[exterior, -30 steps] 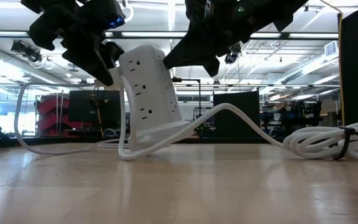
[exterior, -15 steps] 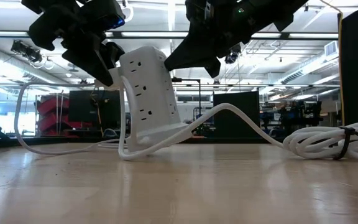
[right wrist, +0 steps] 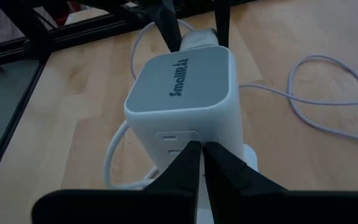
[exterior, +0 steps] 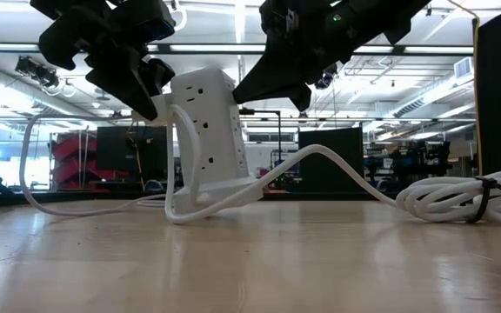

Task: Insert USB
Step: Insert the white charger adapter into the white outlet extension

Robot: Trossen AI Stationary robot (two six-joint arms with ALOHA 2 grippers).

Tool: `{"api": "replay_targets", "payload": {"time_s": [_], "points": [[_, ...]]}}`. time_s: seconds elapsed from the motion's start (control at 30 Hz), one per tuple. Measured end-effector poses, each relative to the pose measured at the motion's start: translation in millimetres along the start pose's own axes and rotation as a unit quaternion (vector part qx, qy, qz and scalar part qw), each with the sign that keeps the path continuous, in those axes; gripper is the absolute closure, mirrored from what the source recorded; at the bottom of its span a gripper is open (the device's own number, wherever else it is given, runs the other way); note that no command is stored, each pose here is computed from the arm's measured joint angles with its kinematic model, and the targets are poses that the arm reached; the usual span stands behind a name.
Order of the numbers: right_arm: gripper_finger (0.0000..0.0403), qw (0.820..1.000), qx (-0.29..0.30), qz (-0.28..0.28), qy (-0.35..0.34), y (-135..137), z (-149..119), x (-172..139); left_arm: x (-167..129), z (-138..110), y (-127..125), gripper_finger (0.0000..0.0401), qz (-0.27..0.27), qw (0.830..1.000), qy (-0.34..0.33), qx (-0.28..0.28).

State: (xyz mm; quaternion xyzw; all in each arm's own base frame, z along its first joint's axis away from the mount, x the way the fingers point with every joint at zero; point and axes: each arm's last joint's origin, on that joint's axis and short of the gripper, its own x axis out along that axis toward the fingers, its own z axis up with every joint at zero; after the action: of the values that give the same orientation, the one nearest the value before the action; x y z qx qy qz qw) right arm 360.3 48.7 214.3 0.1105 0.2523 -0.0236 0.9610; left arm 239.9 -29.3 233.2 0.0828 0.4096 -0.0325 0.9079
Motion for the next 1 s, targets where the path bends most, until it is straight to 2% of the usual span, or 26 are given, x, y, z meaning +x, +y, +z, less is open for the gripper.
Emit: {"api": "replay_targets", "payload": {"time_s": [0.17,0.3,0.8,1.0], "points": [[0.0393,1.000,0.004,-0.001,0.004,-1.7,-0.1,0.1,0.0,0.0,0.0,0.0274,0.000,1.000,0.000,0.000],[0.0364,1.000,0.004,-0.003,0.009,-2.2,-0.8,0.1,-0.1,0.3,0.1,0.0274,0.001,1.000,-0.001,0.000],[0.0173,0.999,-0.004,-0.010,0.031,-2.8,-5.1,-0.2,-0.2,0.5,0.0,0.0274,0.003,1.000,0.000,0.000],[0.0121,0.999,-0.009,-0.013,0.044,-4.5,-7.2,-0.5,-0.2,-0.2,0.2,0.0274,0.003,1.000,0.003,0.000]]}}
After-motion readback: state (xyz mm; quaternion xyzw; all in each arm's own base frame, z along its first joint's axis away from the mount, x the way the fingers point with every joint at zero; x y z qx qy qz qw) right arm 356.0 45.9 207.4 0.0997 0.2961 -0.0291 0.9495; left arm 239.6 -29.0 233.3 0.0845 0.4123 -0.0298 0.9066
